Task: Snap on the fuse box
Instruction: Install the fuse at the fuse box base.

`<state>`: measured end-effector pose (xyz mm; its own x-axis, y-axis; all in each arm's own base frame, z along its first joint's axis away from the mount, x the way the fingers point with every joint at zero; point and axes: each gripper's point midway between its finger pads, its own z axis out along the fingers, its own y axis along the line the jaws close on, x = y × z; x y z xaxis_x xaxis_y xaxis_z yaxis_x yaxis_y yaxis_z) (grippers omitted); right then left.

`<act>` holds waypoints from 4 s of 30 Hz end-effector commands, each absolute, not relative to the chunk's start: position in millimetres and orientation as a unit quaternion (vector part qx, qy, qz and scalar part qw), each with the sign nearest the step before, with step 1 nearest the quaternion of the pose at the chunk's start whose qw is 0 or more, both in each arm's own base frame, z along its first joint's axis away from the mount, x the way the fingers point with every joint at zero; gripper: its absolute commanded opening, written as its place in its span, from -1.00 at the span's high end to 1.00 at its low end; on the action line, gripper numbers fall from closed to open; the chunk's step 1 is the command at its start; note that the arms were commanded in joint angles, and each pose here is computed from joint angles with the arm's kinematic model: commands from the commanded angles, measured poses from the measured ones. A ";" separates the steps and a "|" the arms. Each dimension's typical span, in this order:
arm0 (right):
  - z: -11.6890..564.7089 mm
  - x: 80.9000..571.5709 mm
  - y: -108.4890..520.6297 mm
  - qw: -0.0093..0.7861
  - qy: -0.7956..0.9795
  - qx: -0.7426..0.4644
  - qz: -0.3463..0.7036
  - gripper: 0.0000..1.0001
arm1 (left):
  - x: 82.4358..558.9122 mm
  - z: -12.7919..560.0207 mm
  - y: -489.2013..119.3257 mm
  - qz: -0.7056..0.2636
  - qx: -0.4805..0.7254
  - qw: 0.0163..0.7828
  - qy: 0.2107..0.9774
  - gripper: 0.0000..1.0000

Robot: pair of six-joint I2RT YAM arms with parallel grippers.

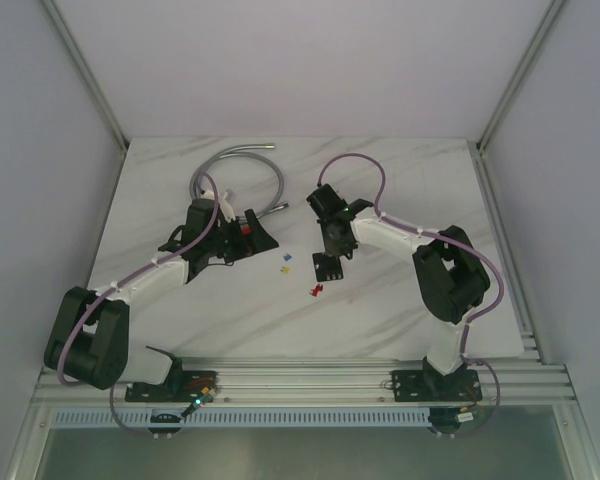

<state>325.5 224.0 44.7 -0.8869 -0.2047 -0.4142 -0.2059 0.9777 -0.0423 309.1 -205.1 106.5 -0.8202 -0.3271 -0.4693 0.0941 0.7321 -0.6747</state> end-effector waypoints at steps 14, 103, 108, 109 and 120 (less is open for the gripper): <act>8.2 306.1 202.6 0.150 0.983 -0.105 0.008 1.00 | 306.6 108.1 -207.3 -0.362 -0.058 0.288 0.885 -1.00; 66.5 326.0 281.7 0.257 0.952 -0.140 0.083 0.45 | 300.9 124.3 -201.4 -0.343 -0.062 0.315 0.883 -1.00; 94.3 330.5 284.3 0.287 0.941 -0.151 0.099 0.23 | 299.6 123.7 -200.6 -0.342 -0.064 0.314 0.883 -1.00; 97.2 332.4 280.4 0.294 0.939 -0.150 0.094 0.20 | 299.6 124.4 -200.8 -0.343 -0.064 0.315 0.883 -1.00; 65.1 377.2 222.7 0.307 0.945 -0.114 -0.008 0.19 | 300.5 123.9 -200.3 -0.341 -0.065 0.314 0.884 -1.00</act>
<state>359.0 237.5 81.4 -0.7904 -0.1922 -0.5817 -0.2378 0.9713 0.0023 299.2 -201.2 118.4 -0.8042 -0.3288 -0.4951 0.0901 0.7560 -0.6484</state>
